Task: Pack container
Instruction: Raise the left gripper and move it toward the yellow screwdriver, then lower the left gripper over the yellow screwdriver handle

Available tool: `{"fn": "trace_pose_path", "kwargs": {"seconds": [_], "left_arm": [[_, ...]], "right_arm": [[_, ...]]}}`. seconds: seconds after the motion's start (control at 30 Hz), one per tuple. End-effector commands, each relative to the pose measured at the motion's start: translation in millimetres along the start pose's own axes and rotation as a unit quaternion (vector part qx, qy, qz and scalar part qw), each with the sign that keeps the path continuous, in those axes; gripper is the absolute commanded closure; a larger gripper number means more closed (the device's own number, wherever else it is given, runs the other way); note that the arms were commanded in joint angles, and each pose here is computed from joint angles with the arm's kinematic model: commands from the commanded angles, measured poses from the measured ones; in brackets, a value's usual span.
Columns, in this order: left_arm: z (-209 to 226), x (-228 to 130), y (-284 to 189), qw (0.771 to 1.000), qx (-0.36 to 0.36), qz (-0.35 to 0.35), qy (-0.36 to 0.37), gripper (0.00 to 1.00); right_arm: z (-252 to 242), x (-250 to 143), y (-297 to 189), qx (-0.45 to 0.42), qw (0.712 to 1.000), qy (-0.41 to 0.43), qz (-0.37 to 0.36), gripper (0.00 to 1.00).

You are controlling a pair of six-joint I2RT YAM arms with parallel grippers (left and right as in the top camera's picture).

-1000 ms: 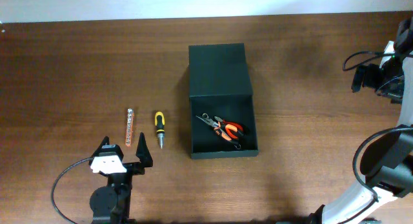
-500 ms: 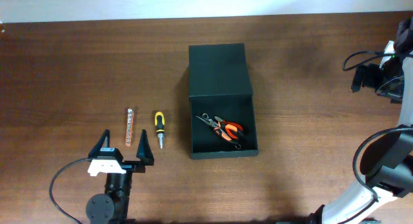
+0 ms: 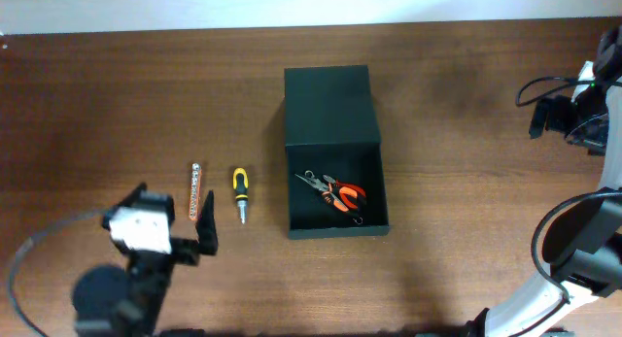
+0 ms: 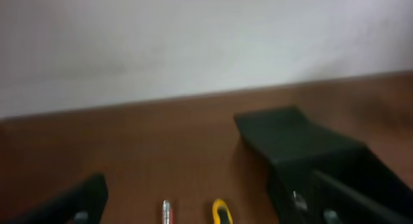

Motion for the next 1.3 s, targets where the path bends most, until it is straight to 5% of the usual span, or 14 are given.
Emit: {"fn": "trace_pose_path", "kwargs": {"seconds": [0.0, 0.57, 0.77, 0.97, 1.1, 1.27], "left_arm": [[-6.4, 31.3, 13.0, 0.999, -0.029, 0.039, 0.017, 0.01], [-29.1, 40.4, 78.0, 0.983, -0.097, 0.155, 0.008, 0.01], [-47.1, 40.0, 93.8, 0.948, -0.068, 0.307, 0.053, 0.01], [-55.0, 2.7, 123.0, 0.914, -0.074, 0.394, 0.06, 0.01], [-46.3, -14.2, 140.2, 0.905, -0.021, 0.424, 0.034, 0.01], [-31.4, -21.5, 148.8, 0.894, 0.112, 0.42, -0.108, 0.01]], "right_arm": [[-1.5, -1.8, -5.6, 0.0, 1.0, 0.008, -0.007, 0.01], [-1.5, -1.9, -5.6, 0.0, 1.0, 0.008, -0.007, 0.01], [-1.5, -1.8, -5.6, 0.0, 1.0, 0.008, -0.007, 0.01], [-1.5, -1.9, -5.6, 0.0, 1.0, 0.008, -0.007, 0.01], [-1.5, -1.8, -5.6, 0.0, 1.0, 0.008, -0.007, 0.01], [-1.5, -1.9, -5.6, 0.0, 1.0, 0.008, -0.007, 0.01]]}}
Point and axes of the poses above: each gripper's point midway between its finger pads, its own y axis out along the fingers, its own z axis along the line the jaws close on, x = y × z, the point moved 4 cm from there along -y, back along the fingers, and after that the axes turned 4 degrees about -y, right-handed, at the moved point
